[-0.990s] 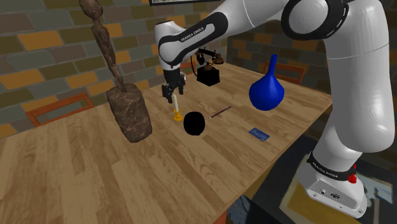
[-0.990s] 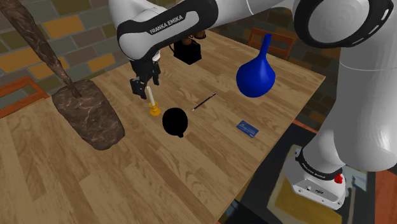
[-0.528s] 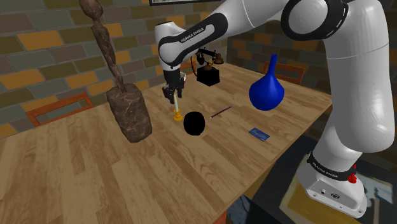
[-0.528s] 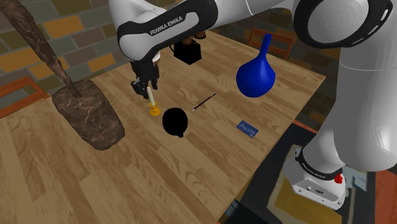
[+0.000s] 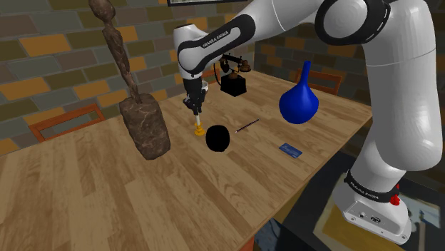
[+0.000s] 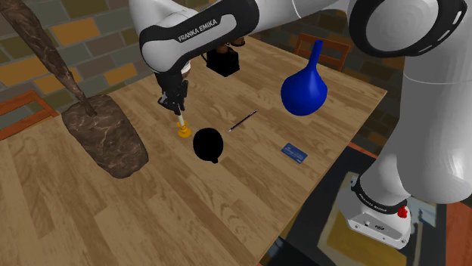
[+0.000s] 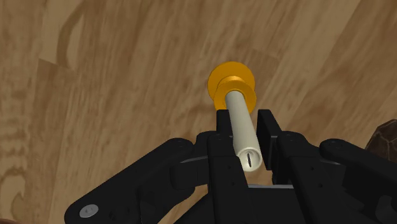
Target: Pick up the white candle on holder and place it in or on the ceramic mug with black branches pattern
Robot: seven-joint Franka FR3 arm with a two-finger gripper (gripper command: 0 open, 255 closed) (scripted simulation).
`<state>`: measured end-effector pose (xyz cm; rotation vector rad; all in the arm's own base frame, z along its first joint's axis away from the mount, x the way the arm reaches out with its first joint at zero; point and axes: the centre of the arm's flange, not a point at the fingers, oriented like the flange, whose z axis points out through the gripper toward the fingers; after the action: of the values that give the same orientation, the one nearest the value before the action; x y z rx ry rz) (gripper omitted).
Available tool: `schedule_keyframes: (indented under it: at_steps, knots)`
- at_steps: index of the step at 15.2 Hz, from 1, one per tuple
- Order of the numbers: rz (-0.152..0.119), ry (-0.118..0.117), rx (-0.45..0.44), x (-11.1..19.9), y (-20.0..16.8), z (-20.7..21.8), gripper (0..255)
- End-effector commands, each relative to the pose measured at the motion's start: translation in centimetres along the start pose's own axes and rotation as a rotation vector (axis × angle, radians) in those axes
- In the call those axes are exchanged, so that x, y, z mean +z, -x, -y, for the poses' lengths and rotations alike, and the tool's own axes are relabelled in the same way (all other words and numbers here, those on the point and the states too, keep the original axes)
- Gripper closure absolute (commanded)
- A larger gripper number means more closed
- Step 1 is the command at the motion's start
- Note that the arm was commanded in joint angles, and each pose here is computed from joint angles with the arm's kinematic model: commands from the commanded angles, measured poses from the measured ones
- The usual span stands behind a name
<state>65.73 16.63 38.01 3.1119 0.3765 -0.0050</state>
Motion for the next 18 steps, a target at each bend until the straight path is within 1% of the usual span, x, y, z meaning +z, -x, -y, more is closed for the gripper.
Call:
schedule_keyframes:
  at_steps: [1,18]
  knots:
    - [0.0,0.0,0.0,0.0,0.0,0.0,255]
    - [0.0,0.0,0.0,-9.0,0.0,-0.1,255]
